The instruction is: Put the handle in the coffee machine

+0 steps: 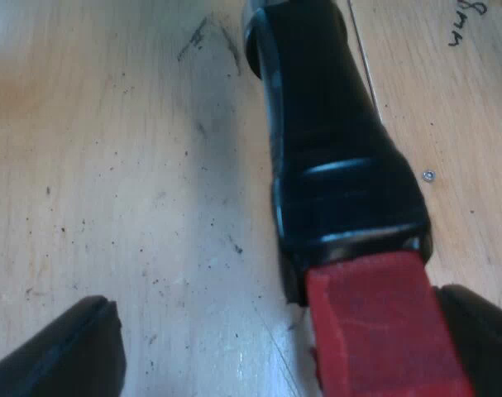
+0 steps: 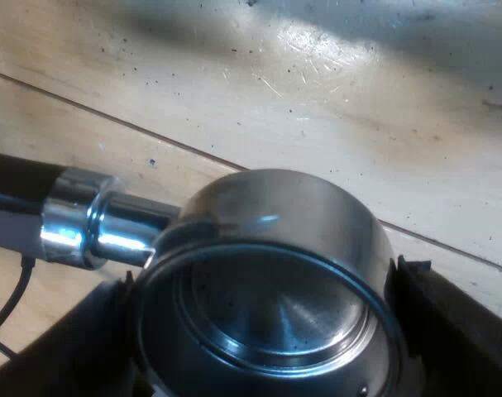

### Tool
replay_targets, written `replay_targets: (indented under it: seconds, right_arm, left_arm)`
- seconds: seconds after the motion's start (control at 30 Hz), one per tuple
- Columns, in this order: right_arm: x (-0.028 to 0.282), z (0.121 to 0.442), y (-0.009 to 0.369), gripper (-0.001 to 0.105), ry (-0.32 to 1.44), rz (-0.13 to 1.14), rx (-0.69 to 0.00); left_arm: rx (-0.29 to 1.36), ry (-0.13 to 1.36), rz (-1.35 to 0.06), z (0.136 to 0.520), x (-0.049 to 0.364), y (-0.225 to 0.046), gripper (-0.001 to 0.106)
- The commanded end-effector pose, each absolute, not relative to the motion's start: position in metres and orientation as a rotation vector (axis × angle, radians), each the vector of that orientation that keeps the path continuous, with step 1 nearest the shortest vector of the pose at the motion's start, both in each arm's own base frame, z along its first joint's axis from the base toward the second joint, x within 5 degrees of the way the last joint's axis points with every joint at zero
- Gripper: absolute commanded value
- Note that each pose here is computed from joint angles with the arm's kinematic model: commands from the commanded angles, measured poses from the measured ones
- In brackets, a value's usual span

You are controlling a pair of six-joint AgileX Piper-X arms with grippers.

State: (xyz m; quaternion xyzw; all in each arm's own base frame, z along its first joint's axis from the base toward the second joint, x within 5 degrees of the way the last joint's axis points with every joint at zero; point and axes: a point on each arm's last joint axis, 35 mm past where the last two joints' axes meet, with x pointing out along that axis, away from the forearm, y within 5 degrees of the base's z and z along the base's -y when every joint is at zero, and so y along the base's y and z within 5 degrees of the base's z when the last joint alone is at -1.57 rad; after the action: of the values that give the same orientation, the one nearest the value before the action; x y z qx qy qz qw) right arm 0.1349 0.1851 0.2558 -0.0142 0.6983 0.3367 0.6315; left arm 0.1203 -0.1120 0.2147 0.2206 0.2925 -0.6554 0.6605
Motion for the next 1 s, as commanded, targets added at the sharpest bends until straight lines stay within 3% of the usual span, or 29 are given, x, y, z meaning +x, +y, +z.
replay_targets:
  seconds: [0.03, 0.63, 0.93, 1.0]
  right_arm:
    - [0.1364, 0.2654, 0.1876, 0.000, 1.552, 0.834, -0.015]
    - [0.1368, 0.2652, 0.1874, 0.000, 1.552, 0.815, -0.013]
    - [0.1373, 0.2649, 0.1870, 0.000, 1.547, 0.793, -0.016]
    - [0.1373, 0.2649, 0.1870, 0.000, 1.549, 0.789, -0.012]
  left_arm:
    - [0.477, 0.668, -1.489, 0.2155, 0.1196, -0.1130, 0.076]
    - [0.486, 0.680, -1.472, 0.2149, 0.1197, -0.1124, 0.075]
    - [0.483, 0.679, -1.476, 0.2150, 0.1196, -0.1125, 0.066]
    - [0.467, 0.674, -1.496, 0.2154, 0.1190, -0.1129, 0.058]
